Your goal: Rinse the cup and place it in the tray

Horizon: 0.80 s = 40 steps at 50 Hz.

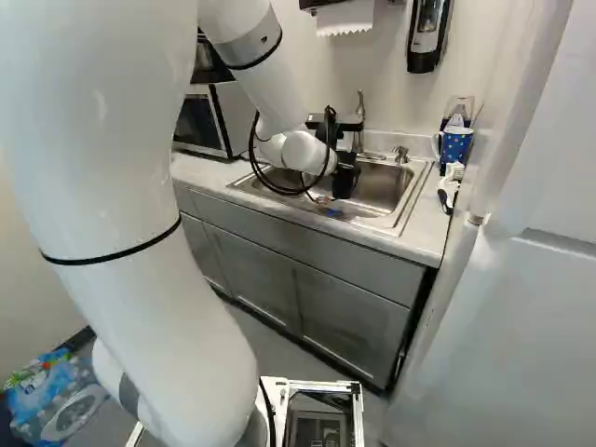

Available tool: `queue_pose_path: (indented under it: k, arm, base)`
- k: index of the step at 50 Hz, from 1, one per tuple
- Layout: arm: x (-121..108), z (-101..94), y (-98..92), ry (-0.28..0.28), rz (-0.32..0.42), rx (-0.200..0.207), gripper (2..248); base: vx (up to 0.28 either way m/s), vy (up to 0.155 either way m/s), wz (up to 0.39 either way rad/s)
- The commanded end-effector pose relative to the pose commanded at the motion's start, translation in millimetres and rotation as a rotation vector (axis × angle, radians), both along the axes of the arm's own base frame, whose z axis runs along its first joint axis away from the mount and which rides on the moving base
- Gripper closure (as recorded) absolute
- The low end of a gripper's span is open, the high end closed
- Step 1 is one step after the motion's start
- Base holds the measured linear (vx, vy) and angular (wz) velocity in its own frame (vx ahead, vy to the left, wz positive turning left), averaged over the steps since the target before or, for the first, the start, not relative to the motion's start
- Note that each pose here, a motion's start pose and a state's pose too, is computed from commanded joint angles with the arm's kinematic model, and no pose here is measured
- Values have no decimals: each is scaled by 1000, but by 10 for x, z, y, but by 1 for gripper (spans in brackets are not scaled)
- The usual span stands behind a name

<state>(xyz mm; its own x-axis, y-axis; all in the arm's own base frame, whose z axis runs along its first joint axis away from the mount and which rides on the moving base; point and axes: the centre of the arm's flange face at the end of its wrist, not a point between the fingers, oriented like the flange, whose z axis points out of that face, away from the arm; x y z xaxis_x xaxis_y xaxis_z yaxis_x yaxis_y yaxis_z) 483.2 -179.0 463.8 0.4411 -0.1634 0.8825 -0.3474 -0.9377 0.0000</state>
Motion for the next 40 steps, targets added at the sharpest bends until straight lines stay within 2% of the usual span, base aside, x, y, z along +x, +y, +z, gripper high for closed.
queue_pose_path:
  k: [40]
  arm:
    - [0, 0, 0, 0, 0, 0, 126]
  base:
    - [0, 0, 0]
